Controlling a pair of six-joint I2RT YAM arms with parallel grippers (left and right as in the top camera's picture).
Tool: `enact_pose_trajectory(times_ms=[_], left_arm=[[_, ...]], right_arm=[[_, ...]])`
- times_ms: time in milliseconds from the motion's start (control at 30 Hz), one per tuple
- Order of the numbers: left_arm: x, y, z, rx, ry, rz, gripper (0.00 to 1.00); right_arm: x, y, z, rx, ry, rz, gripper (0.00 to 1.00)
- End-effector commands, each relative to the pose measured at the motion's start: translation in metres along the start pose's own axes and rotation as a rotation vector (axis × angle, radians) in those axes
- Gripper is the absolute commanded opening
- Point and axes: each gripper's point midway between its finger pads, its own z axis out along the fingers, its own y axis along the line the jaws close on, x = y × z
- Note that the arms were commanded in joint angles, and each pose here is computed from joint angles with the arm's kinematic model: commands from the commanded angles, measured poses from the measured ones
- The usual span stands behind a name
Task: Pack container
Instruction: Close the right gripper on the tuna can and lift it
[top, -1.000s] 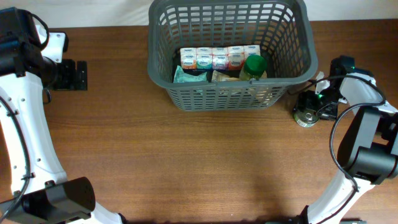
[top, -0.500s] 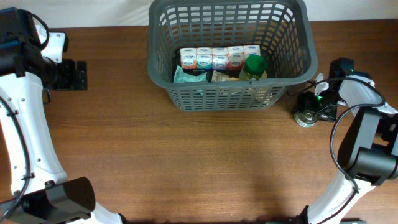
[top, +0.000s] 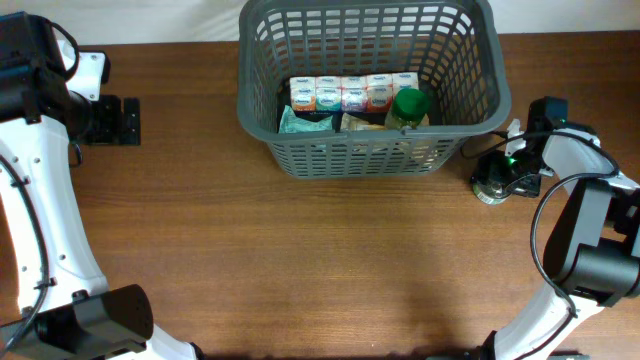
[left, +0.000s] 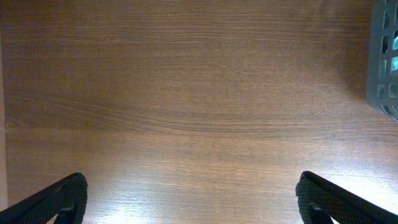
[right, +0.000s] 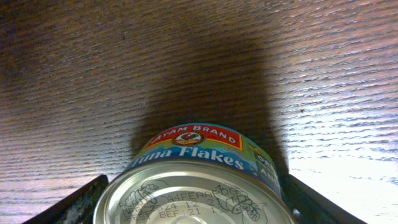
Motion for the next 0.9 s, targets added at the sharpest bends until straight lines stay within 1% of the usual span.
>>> enact_pose_trajectory(times_ms=[0, 67, 200, 300, 500, 733, 767, 800, 867], left_arm=[[0.001, -0.001, -0.002, 0.009, -0.006, -0.015, 0.99], [0.001, -0.001, -0.002, 0.009, -0.006, -0.015, 0.99], [0.001, -0.001, -0.002, 0.009, -0.006, -0.015, 0.99], [0.001, -0.001, -0.002, 0.009, -0.006, -0.015, 0.99], [0.001, -0.001, -0.002, 0.009, -0.006, -0.015, 0.99], [0.001, -0.001, -0.002, 0.009, -0.006, -0.015, 0.99], [0.001, -0.001, -0.002, 0.009, -0.006, -0.015, 0.99], [0.001, -0.001, -0.002, 0.009, -0.006, -0.015, 0.99], [0.001, -0.001, -0.002, 0.009, -0.006, -0.015, 0.99]], right_arm=[[0.035, -0.012, 0.034, 0.055, 0.135, 0.037, 0.78], [0.035, -0.018, 0.033, 0.087, 0.137, 0.037, 0.86], [0.034, -0.025, 0.033, 0.124, 0.13, 0.035, 0.91], [0.033, -0.029, 0.032, 0.136, 0.127, 0.045, 0.92], [0.036, -0.049, 0.029, 0.135, 0.126, 0.134, 0.92], [0.036, -0.05, 0.029, 0.134, 0.128, 0.138, 0.91], [0.036, -0.05, 0.029, 0.134, 0.128, 0.138, 0.9], [0.036, -0.05, 0.029, 0.134, 0.127, 0.138, 0.87], [0.035, -0.048, 0.029, 0.121, 0.123, 0.138, 0.89]])
